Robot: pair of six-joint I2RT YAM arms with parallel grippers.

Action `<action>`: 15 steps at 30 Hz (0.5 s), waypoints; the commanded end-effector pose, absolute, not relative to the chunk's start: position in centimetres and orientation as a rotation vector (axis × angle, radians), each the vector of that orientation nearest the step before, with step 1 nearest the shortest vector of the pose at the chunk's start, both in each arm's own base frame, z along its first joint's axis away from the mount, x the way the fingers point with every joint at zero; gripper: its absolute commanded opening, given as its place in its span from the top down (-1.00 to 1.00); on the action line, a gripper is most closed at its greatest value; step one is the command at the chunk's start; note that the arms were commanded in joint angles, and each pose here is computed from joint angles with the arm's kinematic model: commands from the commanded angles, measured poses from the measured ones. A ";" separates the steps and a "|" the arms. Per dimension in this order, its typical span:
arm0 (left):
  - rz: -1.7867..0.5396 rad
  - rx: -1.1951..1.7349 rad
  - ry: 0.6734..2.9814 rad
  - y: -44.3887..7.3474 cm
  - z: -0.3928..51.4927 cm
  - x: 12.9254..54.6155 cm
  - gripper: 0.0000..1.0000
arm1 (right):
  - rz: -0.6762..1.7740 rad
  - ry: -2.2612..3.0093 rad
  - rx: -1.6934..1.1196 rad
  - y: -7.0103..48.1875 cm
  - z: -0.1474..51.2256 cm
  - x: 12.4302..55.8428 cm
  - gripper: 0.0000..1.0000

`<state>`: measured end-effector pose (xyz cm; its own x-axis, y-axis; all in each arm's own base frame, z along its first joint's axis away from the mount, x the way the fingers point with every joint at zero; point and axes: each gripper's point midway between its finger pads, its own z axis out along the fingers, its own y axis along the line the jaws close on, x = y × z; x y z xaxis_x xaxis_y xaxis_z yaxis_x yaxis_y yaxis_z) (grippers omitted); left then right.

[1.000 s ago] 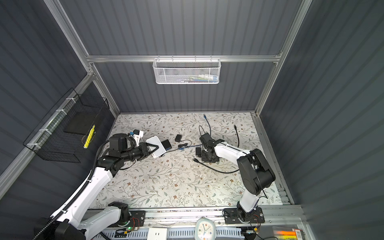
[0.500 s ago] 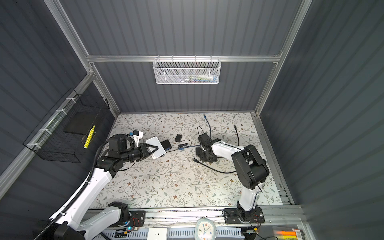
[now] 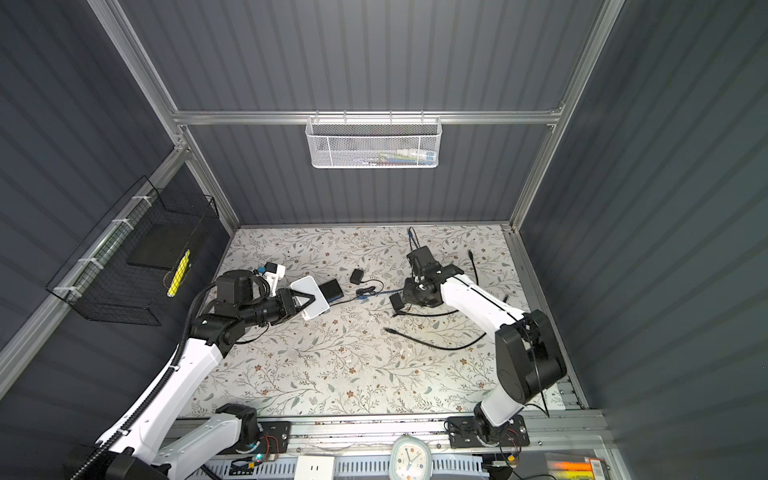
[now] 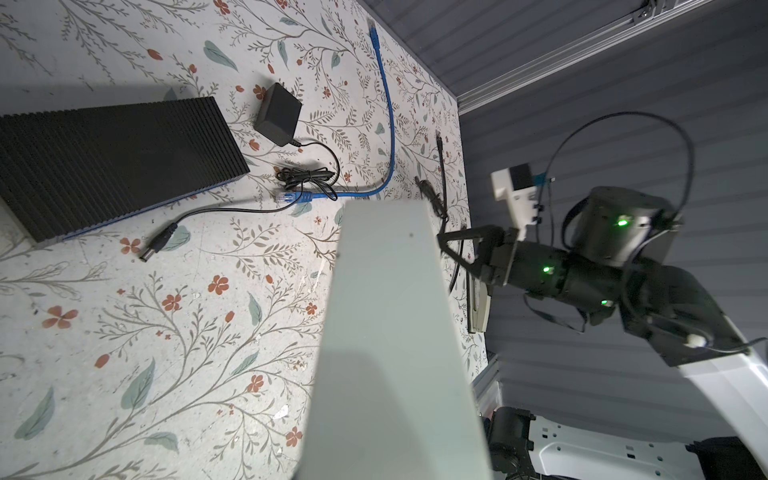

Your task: Insert the plug into the switch port

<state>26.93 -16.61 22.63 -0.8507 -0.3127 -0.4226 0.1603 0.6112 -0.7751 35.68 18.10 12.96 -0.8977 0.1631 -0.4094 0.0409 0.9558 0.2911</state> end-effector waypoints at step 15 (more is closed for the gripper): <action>-1.177 -0.050 2.220 -16.6 26.6 27.4 1.00 | 0.430 2.407 0.068 16.7 27.6 42.2 0.97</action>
